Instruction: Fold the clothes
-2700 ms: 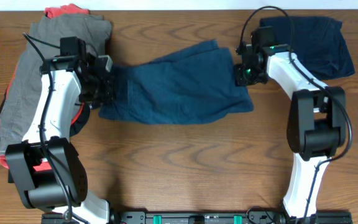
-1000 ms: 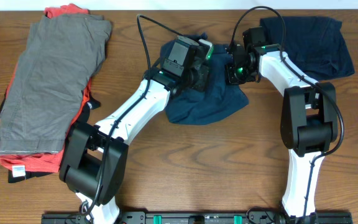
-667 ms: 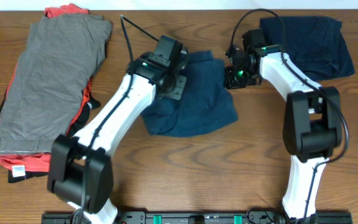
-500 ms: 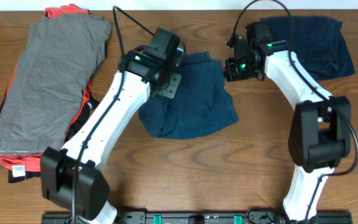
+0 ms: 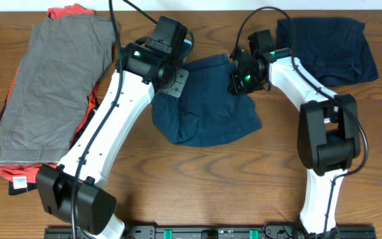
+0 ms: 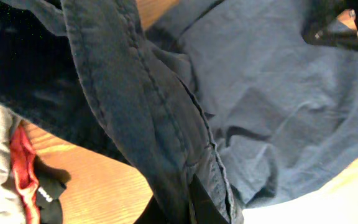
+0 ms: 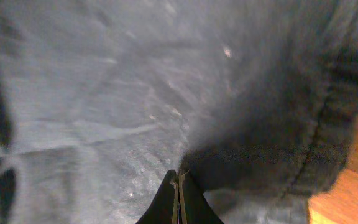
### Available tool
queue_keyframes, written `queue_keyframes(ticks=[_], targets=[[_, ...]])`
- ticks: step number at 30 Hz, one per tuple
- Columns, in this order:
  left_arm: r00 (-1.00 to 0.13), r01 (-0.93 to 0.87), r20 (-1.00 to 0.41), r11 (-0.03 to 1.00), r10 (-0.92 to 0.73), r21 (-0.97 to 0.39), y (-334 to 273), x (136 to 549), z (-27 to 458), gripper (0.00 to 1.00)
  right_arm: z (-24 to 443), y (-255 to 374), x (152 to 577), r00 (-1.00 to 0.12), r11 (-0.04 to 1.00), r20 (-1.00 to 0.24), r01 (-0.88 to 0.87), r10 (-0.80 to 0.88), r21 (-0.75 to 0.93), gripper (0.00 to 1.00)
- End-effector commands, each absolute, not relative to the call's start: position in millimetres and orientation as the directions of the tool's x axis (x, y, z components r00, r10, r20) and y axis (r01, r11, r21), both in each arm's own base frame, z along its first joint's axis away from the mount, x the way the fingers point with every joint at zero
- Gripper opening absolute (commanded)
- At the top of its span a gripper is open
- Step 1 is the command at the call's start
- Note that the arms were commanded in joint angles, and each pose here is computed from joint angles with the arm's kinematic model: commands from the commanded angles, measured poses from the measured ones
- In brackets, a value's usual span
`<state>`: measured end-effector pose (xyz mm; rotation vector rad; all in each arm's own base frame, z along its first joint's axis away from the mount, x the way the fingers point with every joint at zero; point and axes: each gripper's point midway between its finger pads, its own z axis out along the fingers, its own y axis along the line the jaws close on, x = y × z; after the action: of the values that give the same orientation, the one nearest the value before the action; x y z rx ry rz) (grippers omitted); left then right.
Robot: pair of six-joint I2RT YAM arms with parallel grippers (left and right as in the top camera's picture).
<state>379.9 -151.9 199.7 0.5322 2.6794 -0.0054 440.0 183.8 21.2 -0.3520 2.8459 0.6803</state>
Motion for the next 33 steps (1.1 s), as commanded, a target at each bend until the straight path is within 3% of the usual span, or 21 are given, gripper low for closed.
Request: queue_keyframes(ticks=[1, 5, 11, 26, 29, 33], targets=[[-0.831, 0.333, -0.441, 0.938, 0.34, 0.095, -135.4, 391.2, 220.9, 0.06, -3.1, 181.8, 434.0, -0.97, 0.867, -0.176, -0.228, -0.165, 0.443, 0.01], [-0.813, 0.392, -0.442, 0.917, 0.38, 0.067, -142.9, 389.5, 220.5, 0.06, -20.6, 180.6, 429.3, -0.976, 0.871, -0.137, -0.211, -0.167, 0.443, 0.01], [-0.77, 0.527, -0.495, 0.838, 0.403, -0.137, -202.5, 377.3, 223.3, 0.06, -35.7, 180.5, 426.5, -0.982, 0.874, -0.106, -0.189, -0.157, 0.447, 0.01], [-0.82, 0.498, -0.436, 0.838, 0.371, -0.222, -275.5, 396.2, 145.7, 0.06, -35.5, 178.9, 427.5, -0.984, 0.872, -0.104, -0.179, -0.148, 0.455, 0.01], [-0.848, 0.468, -0.389, 0.852, 0.359, -0.234, -277.0, 397.3, 123.4, 0.06, -24.3, 184.1, 432.4, -0.982, 0.835, -0.128, -0.183, -0.136, 0.52, 0.01], [-0.858, 0.468, -0.36, 0.847, 0.367, -0.251, -280.9, 396.5, 107.8, 0.06, 23.7, 188.7, 453.0, -0.967, 0.739, -0.238, -0.226, -0.091, 0.635, 0.01]])
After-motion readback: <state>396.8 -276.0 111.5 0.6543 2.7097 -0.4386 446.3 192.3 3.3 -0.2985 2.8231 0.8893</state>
